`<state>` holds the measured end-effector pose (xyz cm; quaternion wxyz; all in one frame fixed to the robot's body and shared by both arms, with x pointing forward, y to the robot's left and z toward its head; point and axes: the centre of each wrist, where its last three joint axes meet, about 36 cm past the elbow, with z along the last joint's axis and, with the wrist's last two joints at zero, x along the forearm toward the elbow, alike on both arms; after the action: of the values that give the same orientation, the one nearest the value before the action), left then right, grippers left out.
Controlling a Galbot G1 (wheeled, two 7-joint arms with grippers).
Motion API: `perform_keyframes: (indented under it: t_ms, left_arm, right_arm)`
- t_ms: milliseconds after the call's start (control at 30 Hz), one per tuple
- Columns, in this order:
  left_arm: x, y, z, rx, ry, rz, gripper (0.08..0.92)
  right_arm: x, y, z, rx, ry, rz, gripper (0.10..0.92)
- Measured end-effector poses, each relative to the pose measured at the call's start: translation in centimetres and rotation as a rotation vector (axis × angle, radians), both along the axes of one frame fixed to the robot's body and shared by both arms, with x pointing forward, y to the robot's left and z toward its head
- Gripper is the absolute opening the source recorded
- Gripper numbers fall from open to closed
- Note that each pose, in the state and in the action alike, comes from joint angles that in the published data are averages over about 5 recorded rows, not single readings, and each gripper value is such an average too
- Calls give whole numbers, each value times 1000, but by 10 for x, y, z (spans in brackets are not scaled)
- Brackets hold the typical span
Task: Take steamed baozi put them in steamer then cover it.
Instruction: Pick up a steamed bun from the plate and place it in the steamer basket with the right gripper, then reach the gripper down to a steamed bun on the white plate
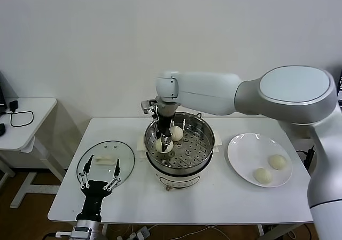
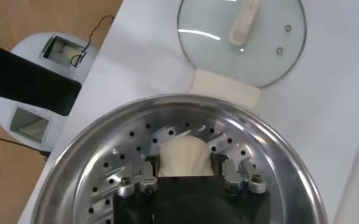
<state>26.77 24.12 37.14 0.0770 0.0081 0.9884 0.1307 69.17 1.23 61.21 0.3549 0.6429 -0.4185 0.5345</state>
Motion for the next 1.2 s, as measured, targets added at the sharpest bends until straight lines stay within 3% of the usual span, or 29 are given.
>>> perform_keyframes:
  t_ms: [200, 567, 900, 1200]
  left_arm:
    - [0, 0, 0, -3, -1, 6, 823]
    - [-1, -3, 3, -9, -5, 4, 823]
    - [-4, -7, 5, -6, -6, -5, 823]
    - [-6, -8, 6, -9, -7, 1, 823]
  right_arm:
    - [-1, 4, -2, 5, -9, 2, 808]
    - [-4, -37, 33, 18, -34, 13, 823]
    - [-1, -203, 80, 1, -61, -56, 823]
    - [-17, -359, 48, -17, -55, -192, 823]
